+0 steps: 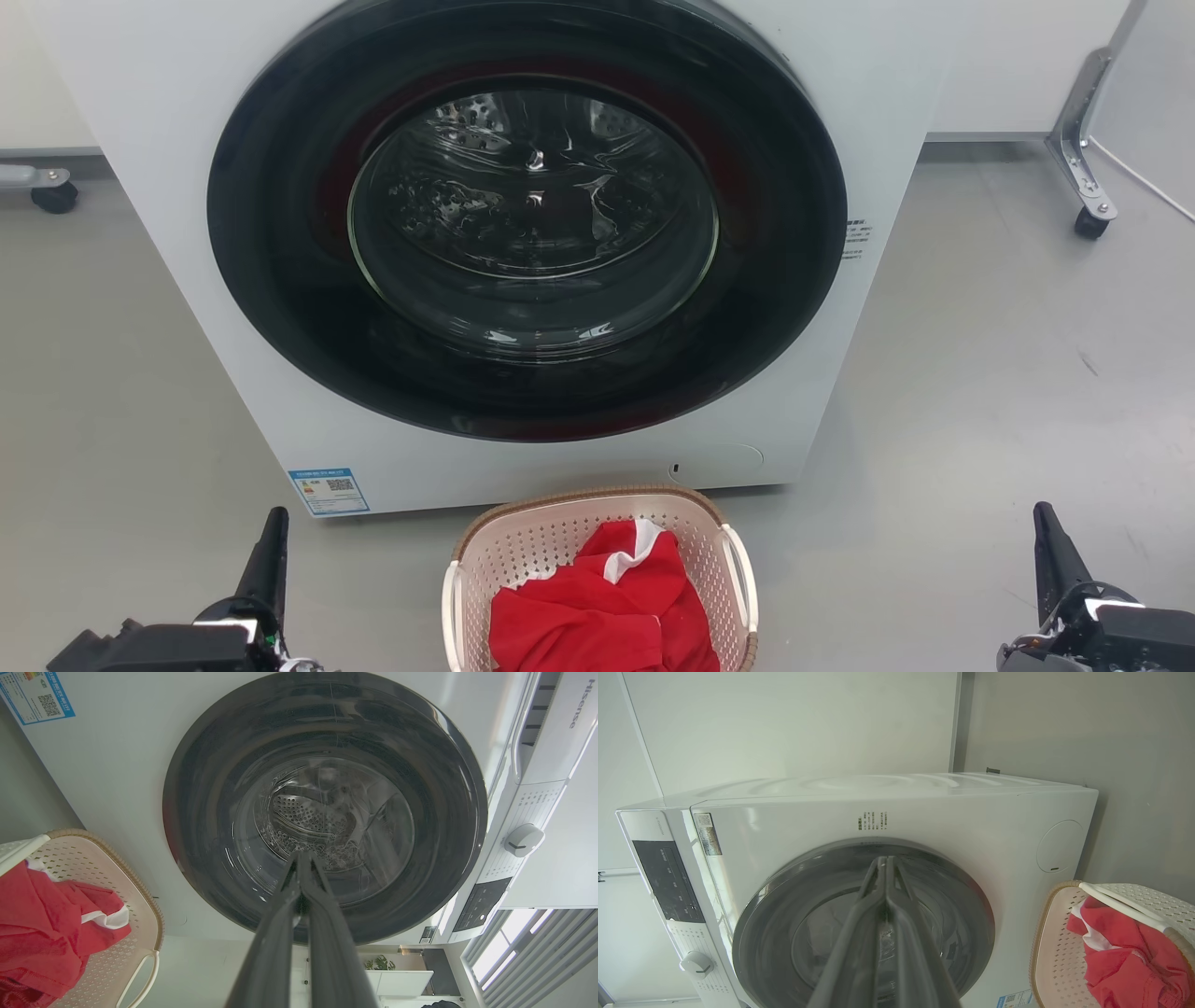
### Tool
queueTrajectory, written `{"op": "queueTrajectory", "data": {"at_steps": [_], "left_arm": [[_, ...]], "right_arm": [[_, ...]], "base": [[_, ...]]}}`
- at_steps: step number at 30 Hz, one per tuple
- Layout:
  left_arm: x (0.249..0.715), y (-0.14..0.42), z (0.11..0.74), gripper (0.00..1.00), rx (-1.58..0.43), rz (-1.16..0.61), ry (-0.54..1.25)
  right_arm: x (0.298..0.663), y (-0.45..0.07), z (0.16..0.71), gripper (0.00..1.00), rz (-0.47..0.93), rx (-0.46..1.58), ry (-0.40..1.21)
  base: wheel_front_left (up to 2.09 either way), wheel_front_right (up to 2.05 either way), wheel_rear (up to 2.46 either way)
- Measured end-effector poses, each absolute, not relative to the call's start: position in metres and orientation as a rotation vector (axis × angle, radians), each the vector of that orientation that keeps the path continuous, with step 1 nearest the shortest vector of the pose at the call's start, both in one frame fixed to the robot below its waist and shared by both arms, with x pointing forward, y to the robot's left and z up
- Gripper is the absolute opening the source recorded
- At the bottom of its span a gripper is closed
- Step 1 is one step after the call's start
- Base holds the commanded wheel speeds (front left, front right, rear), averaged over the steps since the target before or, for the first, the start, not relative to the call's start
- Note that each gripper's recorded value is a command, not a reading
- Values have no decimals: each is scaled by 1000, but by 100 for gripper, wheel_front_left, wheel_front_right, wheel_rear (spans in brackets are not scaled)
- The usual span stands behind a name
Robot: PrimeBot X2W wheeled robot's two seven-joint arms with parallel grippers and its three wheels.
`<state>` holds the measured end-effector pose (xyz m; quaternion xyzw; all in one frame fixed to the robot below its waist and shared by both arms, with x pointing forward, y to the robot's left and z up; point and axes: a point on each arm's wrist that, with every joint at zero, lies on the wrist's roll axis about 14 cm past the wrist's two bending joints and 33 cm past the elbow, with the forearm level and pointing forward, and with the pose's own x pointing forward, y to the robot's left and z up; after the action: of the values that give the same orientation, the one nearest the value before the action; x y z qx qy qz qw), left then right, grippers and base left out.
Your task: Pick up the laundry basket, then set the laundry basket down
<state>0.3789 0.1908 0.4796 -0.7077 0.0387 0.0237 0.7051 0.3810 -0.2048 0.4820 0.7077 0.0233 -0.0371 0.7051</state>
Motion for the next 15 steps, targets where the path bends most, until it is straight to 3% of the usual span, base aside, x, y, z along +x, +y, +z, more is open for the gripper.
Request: {"op": "queueTrajectory", "data": {"at_steps": [15], "left_arm": [[379,191,479,0,-1573,53,86]], "right_arm": [[381,-205,482,0,-82,1573,52]], "base": [[0,0,0]]}}
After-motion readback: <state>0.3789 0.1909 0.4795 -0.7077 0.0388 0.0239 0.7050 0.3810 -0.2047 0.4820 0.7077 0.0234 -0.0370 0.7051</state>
